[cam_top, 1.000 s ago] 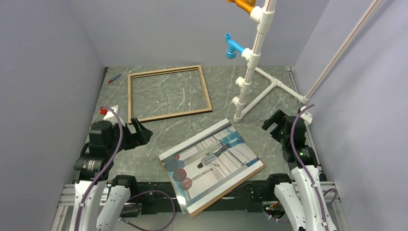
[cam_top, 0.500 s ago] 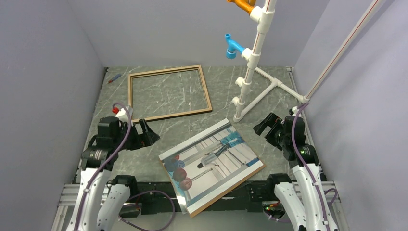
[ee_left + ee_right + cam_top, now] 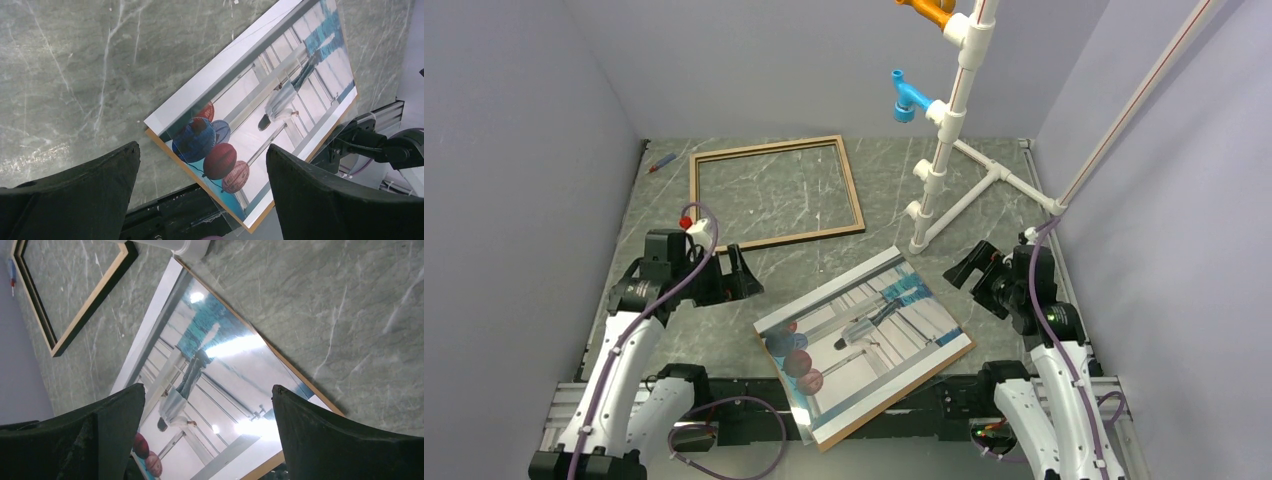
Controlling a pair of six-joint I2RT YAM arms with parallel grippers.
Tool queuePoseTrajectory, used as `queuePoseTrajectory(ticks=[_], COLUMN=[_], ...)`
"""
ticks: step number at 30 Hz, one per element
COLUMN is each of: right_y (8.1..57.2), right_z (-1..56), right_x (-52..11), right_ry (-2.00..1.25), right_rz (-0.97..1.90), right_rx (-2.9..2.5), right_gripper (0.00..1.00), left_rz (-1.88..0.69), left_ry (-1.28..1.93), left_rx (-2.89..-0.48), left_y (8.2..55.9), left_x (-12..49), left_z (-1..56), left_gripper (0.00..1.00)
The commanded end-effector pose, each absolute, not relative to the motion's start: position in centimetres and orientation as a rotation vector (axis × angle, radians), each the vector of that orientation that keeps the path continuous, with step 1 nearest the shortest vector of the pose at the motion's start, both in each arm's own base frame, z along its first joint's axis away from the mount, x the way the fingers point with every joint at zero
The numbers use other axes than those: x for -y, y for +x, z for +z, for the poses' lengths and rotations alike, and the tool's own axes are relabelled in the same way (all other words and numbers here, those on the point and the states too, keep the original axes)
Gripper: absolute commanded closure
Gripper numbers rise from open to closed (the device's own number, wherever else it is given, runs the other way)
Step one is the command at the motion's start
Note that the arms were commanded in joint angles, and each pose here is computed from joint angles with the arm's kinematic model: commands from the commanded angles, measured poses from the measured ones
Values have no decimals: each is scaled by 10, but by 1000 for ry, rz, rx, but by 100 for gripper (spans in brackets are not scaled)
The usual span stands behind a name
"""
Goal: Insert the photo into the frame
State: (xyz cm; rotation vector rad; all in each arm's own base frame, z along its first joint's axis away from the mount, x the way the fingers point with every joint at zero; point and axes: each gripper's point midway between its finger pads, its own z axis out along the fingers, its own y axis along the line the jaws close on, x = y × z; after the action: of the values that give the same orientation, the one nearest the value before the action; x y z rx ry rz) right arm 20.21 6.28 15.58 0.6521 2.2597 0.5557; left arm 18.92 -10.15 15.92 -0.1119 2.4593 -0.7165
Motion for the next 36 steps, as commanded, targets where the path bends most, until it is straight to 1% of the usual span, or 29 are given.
queuePoseTrajectory(ticks=[1, 10, 13, 16, 18, 22, 25, 33, 36], right_y=[203, 212, 217, 221, 224, 228, 235, 254, 264], right_z=[150, 136, 130, 123, 120, 116, 123, 155, 170], right_x=[-69, -77, -82, -88, -92, -96, -103, -115, -123], right_ry=[646, 584, 574, 582, 587, 577, 496, 266, 211], right_rz=[589, 630, 669, 714, 747, 781, 831, 802, 765], right_rx=[-2297, -2337, -2343, -2345, -2340, -2333, -2296, -2236, -2184], right_gripper=[0, 0, 0, 0, 0, 0, 0, 0, 0], left_rz=[-747, -673, -607, -474, -400, -331, -307, -195, -178], left_ry=[-40, -29, 34, 117, 176, 303, 349, 393, 390], left_rx=[-2419, -2486, -2535, -2577, -2574, -2532, -2534, -2425, -2372], left_y=[205, 238, 250, 266, 280, 305, 322, 372, 383], left_x=[107, 107, 113, 115, 119, 132, 137, 136, 137], left_z=[161, 143, 138, 135, 138, 142, 145, 190, 189], left_gripper=[1, 1, 1, 1, 1, 1, 1, 1, 1])
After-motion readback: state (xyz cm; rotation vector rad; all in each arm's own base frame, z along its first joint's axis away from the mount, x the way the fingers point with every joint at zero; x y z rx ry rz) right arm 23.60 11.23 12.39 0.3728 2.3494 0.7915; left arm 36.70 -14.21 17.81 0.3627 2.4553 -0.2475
